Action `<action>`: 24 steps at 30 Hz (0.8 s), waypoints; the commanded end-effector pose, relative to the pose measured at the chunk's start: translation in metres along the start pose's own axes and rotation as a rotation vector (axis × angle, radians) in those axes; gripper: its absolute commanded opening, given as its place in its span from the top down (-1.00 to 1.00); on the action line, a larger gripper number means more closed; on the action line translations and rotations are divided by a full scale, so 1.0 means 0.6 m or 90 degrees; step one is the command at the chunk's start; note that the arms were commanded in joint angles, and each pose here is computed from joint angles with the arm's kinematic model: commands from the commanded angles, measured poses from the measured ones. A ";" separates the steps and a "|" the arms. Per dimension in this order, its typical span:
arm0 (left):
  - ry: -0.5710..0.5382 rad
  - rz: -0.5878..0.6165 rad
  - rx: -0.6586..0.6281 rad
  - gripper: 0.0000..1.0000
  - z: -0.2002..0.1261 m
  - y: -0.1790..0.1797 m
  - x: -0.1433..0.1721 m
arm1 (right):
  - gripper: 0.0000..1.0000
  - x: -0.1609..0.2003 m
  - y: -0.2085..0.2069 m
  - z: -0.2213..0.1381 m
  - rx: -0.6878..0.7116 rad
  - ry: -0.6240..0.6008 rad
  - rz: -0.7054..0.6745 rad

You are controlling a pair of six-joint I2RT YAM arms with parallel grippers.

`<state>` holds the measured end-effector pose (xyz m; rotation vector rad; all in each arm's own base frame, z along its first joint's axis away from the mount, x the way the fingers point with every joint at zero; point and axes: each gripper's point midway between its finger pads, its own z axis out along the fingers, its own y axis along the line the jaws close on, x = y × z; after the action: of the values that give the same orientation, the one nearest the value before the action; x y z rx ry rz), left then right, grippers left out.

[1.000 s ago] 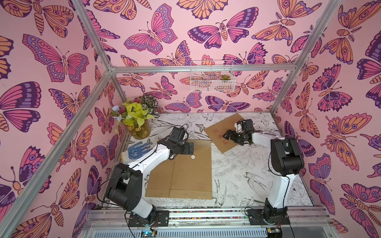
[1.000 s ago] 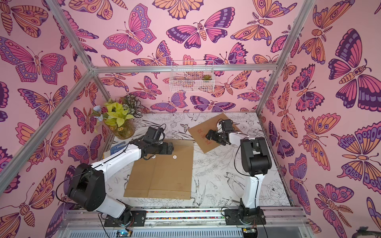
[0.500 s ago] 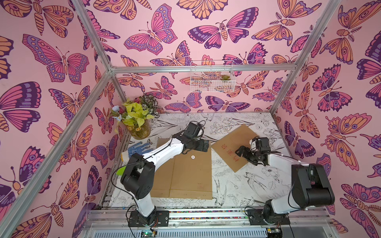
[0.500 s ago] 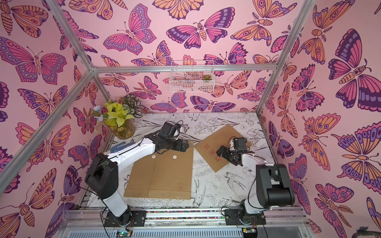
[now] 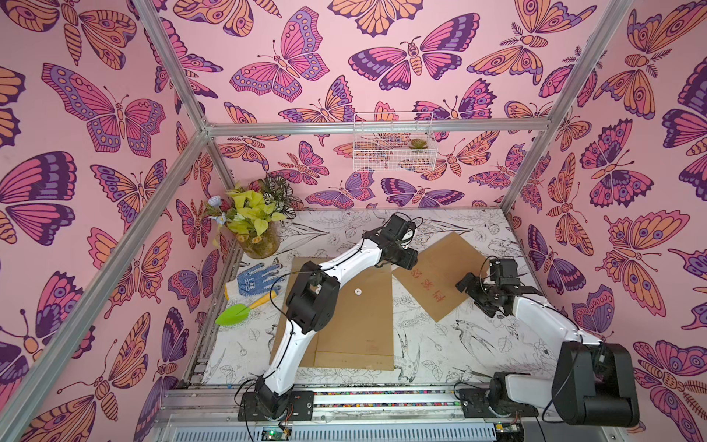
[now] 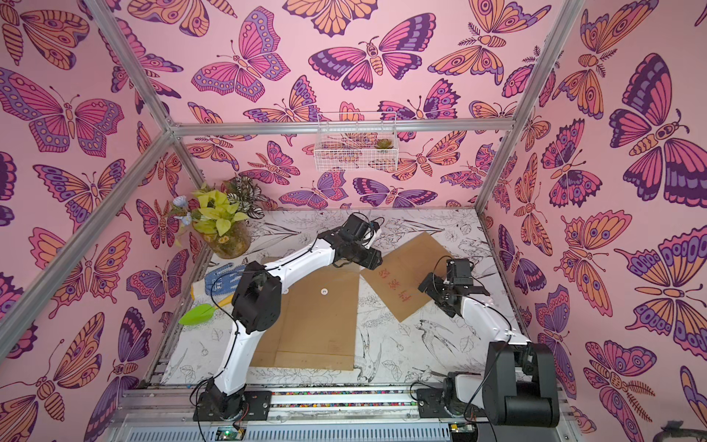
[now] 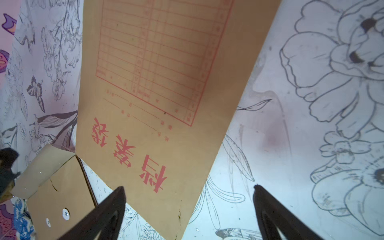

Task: Open the file bag
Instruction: Move the file bag to the center of the board, then pick up the file bag from the center of the board.

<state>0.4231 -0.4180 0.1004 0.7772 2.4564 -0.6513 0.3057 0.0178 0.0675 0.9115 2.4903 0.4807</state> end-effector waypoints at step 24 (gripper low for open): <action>0.115 0.004 0.074 -0.35 0.113 -0.013 0.067 | -0.47 0.013 -0.025 0.037 -0.082 0.048 0.204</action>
<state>0.4222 -0.4470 0.0458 0.8711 2.5454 -0.7504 0.3021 0.0156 0.0435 1.2397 2.3768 0.7310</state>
